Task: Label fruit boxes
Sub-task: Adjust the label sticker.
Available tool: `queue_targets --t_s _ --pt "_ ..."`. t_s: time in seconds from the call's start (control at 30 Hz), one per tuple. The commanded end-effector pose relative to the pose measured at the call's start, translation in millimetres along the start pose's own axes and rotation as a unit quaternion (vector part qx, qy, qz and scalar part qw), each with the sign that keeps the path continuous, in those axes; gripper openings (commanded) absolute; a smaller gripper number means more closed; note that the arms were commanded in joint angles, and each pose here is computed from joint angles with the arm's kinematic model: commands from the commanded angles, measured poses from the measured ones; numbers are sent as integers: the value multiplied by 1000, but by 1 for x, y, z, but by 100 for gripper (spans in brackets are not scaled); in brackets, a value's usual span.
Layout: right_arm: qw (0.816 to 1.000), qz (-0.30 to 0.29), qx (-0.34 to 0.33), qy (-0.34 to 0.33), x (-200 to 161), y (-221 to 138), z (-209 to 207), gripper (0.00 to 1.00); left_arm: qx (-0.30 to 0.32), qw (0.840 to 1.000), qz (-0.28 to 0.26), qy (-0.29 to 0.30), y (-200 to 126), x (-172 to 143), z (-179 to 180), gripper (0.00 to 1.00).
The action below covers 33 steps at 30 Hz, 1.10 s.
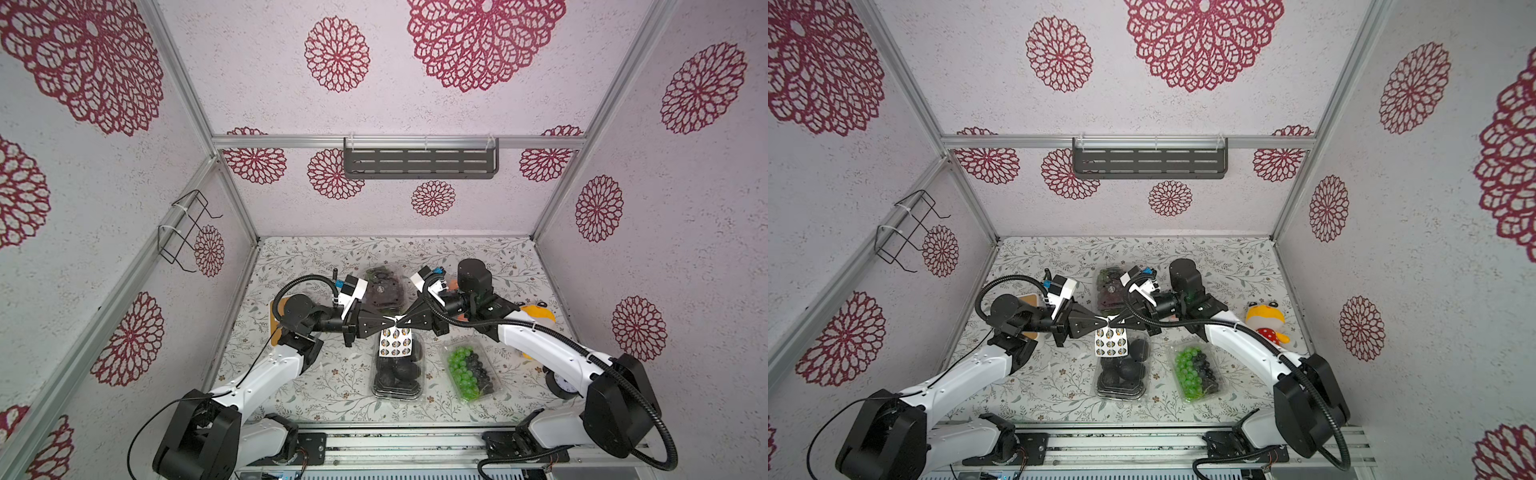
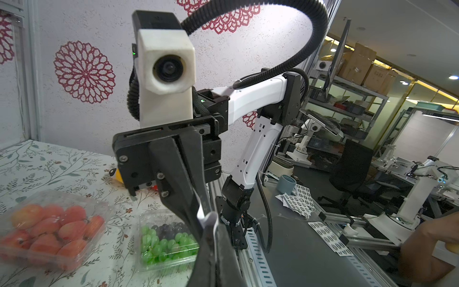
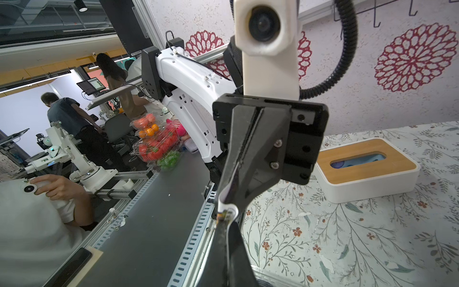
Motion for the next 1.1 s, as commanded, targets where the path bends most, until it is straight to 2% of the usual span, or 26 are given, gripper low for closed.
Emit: queue_targets --t_s 0.0,0.33,0.6,0.73,0.83,0.93,1.07 --pt "996 4 45 -71 11 4 34 0 57 998 -2 -22 -8 -6 13 0" --pt "998 1 32 -56 14 4 20 0 52 999 -3 -15 -9 -4 7 0" --pt "999 -14 -4 -48 18 0 9 1 46 999 -6 -11 -9 -3 2 0" --pt "997 -45 -49 -41 24 -9 0 28 54 998 -11 -8 -10 -2 3 0" --pt "991 -81 -97 -37 29 -20 -7 35 83 996 -15 -15 -12 -2 10 0" --pt "971 -126 -203 -26 33 -33 -19 40 125 992 -11 -28 -14 -2 17 0" --pt "912 -190 -363 -10 33 -49 -27 41 219 975 -1 -31 -22 -3 27 0"
Point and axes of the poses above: each gripper's point midway between its finger pads, its own y axis out along the fingers, its own z axis along the line the jaws close on, x = y × z, the point moved 7 cm from there along -y, back along the fingers, and after that the axes turned 11 degrees about y, right-handed, at the moved point
